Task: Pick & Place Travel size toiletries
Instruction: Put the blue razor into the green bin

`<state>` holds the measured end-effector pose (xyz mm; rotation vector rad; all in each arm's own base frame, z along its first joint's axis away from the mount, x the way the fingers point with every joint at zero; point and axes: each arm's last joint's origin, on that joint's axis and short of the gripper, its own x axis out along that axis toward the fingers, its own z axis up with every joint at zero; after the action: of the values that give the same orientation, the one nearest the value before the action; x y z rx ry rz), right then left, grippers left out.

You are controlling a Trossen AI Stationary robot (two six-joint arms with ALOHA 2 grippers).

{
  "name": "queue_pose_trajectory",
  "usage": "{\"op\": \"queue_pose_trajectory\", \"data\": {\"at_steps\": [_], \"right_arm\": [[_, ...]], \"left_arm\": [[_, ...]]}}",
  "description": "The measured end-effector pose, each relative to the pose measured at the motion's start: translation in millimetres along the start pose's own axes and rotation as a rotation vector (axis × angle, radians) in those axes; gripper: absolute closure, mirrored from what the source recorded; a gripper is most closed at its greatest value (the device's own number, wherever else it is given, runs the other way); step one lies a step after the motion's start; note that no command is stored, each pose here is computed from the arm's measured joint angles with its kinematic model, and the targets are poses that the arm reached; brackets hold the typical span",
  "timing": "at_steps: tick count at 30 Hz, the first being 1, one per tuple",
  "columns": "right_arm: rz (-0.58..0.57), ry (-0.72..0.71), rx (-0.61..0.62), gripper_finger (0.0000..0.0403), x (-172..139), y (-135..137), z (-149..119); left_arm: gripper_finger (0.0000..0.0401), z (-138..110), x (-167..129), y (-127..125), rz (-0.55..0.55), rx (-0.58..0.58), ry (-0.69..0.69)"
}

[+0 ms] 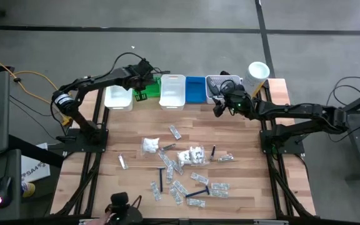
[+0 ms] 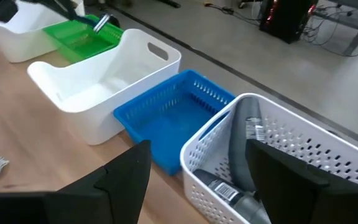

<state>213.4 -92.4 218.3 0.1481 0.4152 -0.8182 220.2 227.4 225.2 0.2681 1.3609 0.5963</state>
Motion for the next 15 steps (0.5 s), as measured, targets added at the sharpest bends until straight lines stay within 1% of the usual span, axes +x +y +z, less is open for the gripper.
{"op": "queue_pose_trajectory", "data": {"at_steps": [3, 9, 15], "right_arm": [[-0.004, -0.010, 0.004, 0.0149, 0.0, 0.0, 0.9], [-0.001, -0.010, -0.023, 0.0149, 0.0, 0.1, 1.0], [0.001, -0.014, -0.015, 0.0149, -0.6, -0.1, 1.6]], "left_arm": [[0.0379, 5.8, 5.5, -2.9, 0.016, 0.016, -0.012], [0.0379, 6.2, 7.0, -3.7, 0.022, 0.023, -0.003], [0.0379, 5.7, 7.2, -3.4, 0.023, 0.027, 0.002]]}}
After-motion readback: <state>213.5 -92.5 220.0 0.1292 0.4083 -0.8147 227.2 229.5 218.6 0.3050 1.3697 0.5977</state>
